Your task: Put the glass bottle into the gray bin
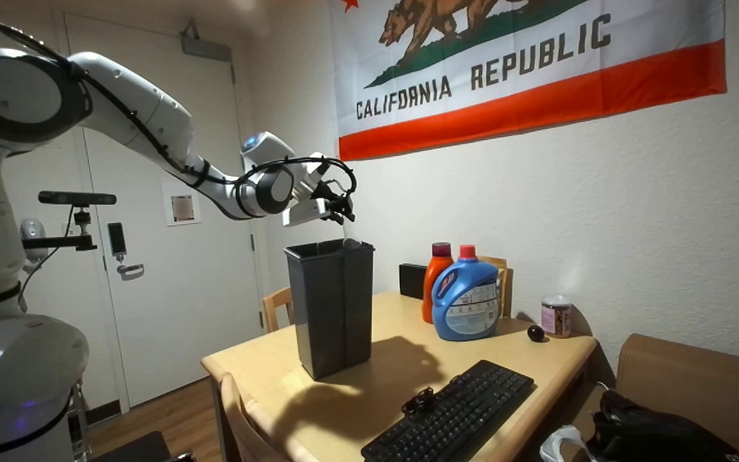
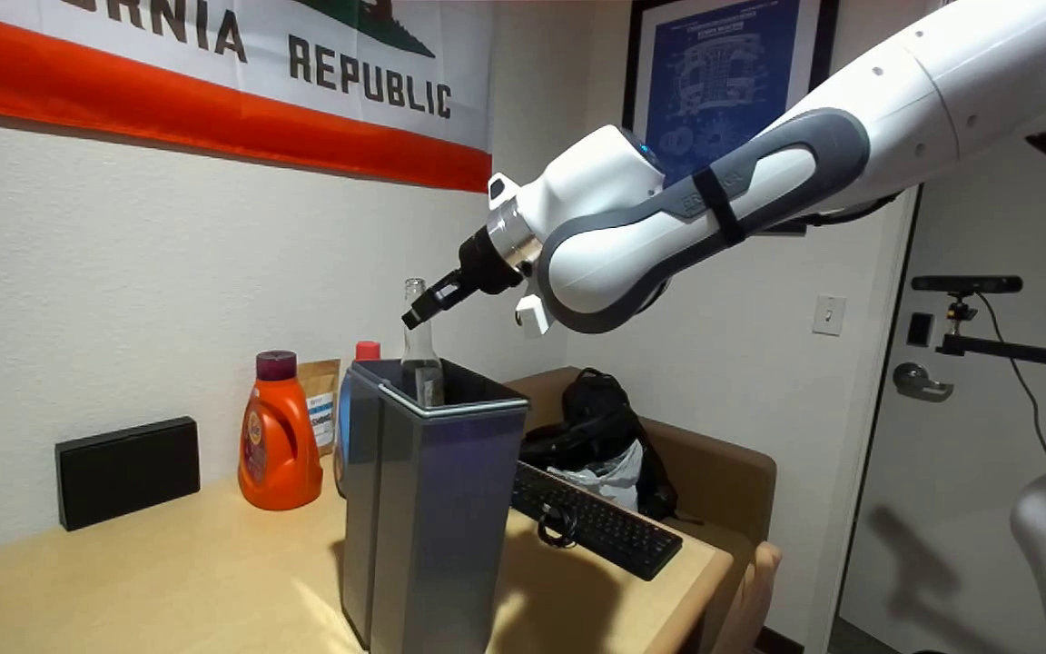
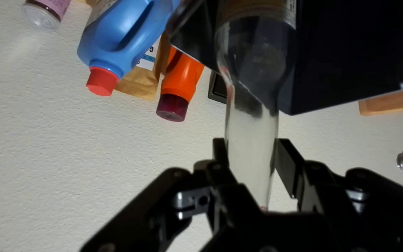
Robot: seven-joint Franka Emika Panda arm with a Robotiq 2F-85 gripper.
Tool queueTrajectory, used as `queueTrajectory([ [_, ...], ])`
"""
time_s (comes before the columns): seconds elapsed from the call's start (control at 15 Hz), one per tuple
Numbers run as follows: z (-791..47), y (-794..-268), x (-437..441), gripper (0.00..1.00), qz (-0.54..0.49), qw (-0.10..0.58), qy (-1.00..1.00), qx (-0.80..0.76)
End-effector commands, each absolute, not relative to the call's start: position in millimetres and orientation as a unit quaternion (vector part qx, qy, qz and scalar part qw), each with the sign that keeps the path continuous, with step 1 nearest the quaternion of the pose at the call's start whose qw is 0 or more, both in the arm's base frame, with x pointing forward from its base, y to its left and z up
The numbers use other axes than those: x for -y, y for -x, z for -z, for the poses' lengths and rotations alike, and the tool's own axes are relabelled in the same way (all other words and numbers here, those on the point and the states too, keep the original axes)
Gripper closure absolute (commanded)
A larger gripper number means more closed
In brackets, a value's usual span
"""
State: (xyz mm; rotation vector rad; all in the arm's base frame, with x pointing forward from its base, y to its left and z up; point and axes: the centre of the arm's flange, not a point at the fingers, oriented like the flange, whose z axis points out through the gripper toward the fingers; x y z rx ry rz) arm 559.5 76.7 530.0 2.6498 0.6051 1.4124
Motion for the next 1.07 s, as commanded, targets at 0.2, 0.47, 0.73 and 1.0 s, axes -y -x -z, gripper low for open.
queueTrajectory([
  [0.2,-535,-564,-88,0.85,-0.439,0.059,-0.871,-0.213],
  [0.47,-537,-563,-114,0.85,-0.449,0.041,-0.861,-0.234],
  [0.73,-527,-562,-133,0.85,-0.441,0.023,-0.864,-0.243],
  [1.0,-518,-565,-135,0.85,-0.434,0.018,-0.869,-0.236],
])
